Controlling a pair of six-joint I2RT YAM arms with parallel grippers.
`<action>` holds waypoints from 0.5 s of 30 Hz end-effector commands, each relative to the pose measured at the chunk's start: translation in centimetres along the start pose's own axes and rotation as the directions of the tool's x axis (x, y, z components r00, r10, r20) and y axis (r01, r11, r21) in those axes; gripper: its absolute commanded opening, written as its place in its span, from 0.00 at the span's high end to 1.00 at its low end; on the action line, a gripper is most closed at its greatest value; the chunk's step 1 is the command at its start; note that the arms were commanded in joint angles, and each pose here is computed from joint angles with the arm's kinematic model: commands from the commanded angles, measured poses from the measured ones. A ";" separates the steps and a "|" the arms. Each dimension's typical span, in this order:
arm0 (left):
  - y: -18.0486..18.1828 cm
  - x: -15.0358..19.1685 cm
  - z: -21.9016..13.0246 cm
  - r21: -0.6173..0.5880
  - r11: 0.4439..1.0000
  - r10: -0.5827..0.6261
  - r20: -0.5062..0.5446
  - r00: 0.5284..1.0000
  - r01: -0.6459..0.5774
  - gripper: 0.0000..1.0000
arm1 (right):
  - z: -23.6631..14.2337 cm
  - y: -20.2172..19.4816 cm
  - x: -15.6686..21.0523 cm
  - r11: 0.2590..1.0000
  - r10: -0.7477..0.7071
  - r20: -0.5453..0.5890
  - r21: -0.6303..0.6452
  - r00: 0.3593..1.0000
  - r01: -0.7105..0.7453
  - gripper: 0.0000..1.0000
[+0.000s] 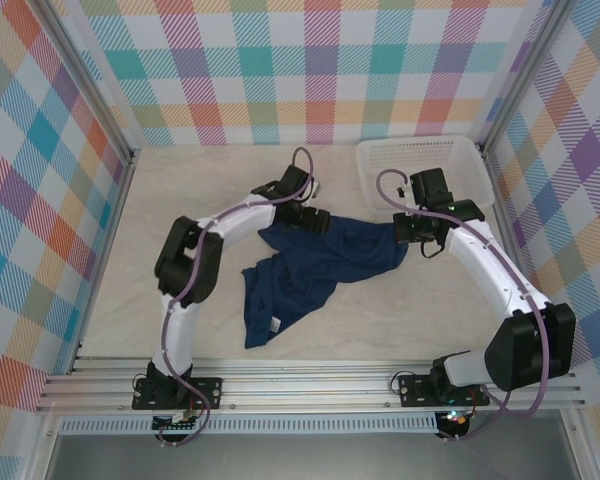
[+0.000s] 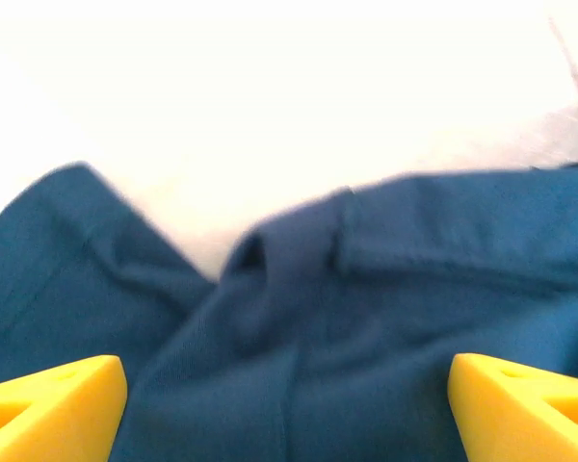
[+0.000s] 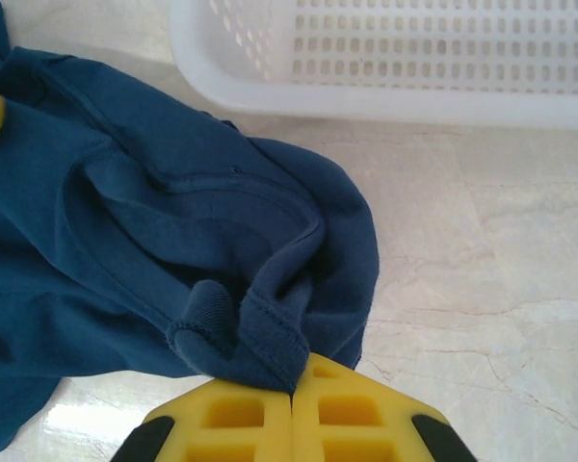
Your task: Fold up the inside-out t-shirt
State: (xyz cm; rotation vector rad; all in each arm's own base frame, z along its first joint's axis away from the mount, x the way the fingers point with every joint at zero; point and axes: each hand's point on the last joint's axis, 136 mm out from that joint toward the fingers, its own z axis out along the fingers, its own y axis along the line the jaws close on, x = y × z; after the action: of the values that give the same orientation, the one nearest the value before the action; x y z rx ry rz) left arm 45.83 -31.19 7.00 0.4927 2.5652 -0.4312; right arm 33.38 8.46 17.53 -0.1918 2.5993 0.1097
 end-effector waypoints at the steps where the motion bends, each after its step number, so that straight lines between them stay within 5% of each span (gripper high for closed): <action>1: -0.7 0.6 1.1 0.061 0.997 0.053 -0.113 0.992 -0.047 0.14 | -0.3 0.7 -0.5 0.999 0.026 0.032 -0.043 0.999 -0.025 1.00; 6: -1.5 0.7 4.3 0.122 0.992 0.055 -0.169 0.984 -0.034 0.26 | 0.1 1.1 -0.3 0.998 0.029 0.026 -0.063 0.999 -0.027 1.00; 12: -2.2 -0.2 6.3 0.159 0.987 0.054 -0.179 0.982 -0.025 0.60 | 0.0 1.3 -0.8 0.997 0.028 0.044 -0.077 0.999 -0.024 1.00; 15: -2.1 -1.7 6.4 0.149 0.988 0.063 -0.149 0.987 -0.041 0.85 | -0.5 1.8 -2.0 0.995 0.030 0.078 -0.101 0.997 -0.022 1.00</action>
State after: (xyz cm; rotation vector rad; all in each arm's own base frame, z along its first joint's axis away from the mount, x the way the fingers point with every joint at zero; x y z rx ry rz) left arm 49.64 -35.51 3.31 0.6210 2.6432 -0.5635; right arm 33.83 9.53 17.67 -0.1862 2.5732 0.1914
